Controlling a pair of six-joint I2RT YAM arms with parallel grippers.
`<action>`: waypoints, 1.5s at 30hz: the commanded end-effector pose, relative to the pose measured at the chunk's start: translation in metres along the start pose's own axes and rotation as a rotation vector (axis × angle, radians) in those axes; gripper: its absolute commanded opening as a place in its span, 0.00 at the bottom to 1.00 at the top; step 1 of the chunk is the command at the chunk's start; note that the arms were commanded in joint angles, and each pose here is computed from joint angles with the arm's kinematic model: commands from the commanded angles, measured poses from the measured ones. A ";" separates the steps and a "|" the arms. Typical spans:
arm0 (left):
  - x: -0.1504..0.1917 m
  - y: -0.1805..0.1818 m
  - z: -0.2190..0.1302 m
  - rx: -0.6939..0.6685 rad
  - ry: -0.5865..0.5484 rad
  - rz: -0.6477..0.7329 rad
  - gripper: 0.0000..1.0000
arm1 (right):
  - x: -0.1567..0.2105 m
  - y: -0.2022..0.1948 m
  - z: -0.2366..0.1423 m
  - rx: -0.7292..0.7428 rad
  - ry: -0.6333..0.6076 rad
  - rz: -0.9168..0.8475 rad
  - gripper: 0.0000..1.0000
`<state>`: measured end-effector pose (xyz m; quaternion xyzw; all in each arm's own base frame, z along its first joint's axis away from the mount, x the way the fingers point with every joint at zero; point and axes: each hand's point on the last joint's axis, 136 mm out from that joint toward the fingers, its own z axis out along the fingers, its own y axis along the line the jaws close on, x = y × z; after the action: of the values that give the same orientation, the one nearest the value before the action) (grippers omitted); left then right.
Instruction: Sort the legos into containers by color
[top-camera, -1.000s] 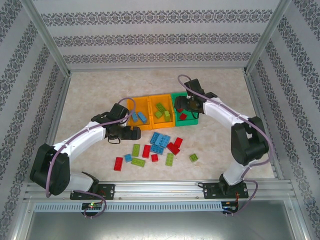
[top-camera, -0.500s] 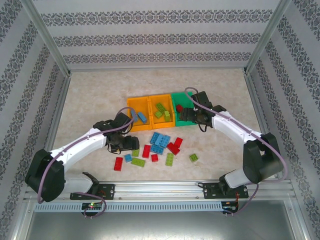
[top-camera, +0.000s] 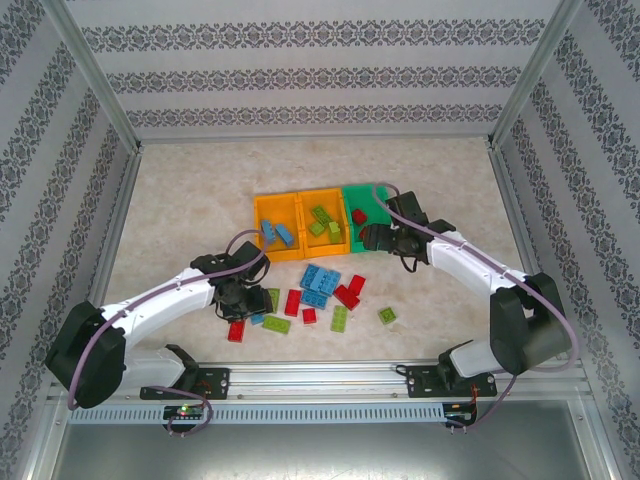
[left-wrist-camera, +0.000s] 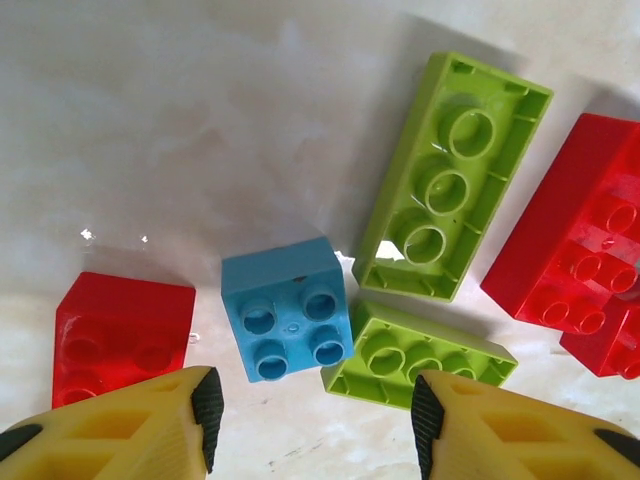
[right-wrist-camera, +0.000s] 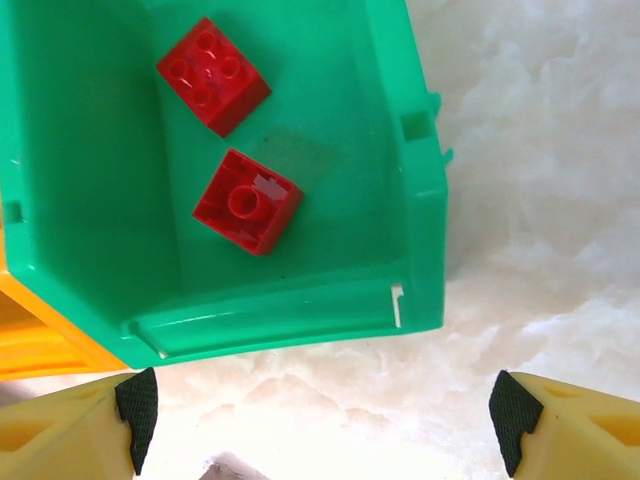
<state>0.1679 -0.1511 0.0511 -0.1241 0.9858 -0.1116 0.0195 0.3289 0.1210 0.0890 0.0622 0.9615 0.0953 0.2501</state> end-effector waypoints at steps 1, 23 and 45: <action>0.002 -0.001 0.006 -0.014 -0.002 -0.035 0.54 | -0.003 -0.008 -0.002 0.008 -0.029 -0.002 0.89; -0.006 0.008 0.032 -0.118 0.020 0.006 0.46 | -0.001 -0.021 -0.009 0.017 -0.041 0.026 0.91; -0.019 0.017 0.036 -0.141 0.017 0.020 0.20 | 0.007 -0.033 -0.021 0.047 -0.053 0.036 0.93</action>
<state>0.1800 -0.1516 0.0218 -0.1160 0.9906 -0.0731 -0.0030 0.3169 0.0956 0.0970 0.0874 0.9539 0.0921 0.2719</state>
